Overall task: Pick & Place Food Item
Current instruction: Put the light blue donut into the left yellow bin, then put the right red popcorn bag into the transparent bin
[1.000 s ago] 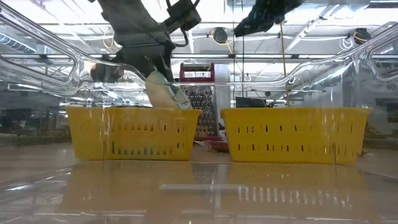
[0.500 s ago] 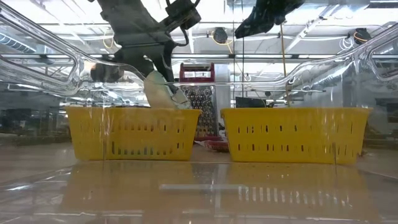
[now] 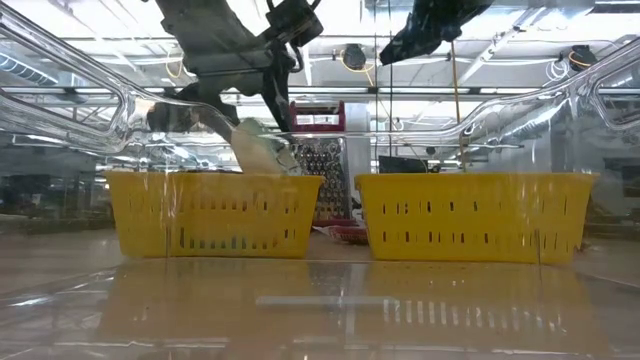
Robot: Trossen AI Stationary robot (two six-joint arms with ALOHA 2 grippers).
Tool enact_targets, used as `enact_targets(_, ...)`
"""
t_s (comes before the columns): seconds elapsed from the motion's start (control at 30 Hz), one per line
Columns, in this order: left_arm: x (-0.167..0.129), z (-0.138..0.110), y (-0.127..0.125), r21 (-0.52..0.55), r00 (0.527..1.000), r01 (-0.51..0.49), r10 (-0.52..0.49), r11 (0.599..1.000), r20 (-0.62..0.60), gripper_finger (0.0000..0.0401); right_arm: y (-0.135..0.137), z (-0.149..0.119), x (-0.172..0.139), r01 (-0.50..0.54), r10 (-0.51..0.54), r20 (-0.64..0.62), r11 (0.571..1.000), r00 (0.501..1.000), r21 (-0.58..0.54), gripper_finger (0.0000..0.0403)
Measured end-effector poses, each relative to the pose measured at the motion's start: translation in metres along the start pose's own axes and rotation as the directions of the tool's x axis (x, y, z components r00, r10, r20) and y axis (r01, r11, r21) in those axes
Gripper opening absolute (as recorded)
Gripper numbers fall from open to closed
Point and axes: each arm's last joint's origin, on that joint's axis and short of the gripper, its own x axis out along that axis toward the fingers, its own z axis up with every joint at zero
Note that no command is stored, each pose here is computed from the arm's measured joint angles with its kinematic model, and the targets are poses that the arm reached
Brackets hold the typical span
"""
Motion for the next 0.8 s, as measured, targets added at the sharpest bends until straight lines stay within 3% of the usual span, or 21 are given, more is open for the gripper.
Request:
enact_targets(0.3,0.000,0.004,-0.008,-0.007,0.996,0.088,-0.088,0.996,0.017,0.0244,0.000,0.000,0.000,0.000,0.000,0.003,1.000,1.000,0.009,0.0112)
enact_targets(0.63,0.000,0.002,0.001,-0.003,1.000,-0.012,0.012,1.000,0.000,0.0228,0.000,0.000,0.000,0.000,0.000,0.003,1.000,1.000,0.018,0.0111)
enact_targets(0.8,0.000,-0.002,0.001,0.025,1.000,-0.014,0.014,1.000,-0.005,0.0213,0.000,0.000,0.000,-0.001,0.001,0.000,1.000,1.000,0.018,0.0110)
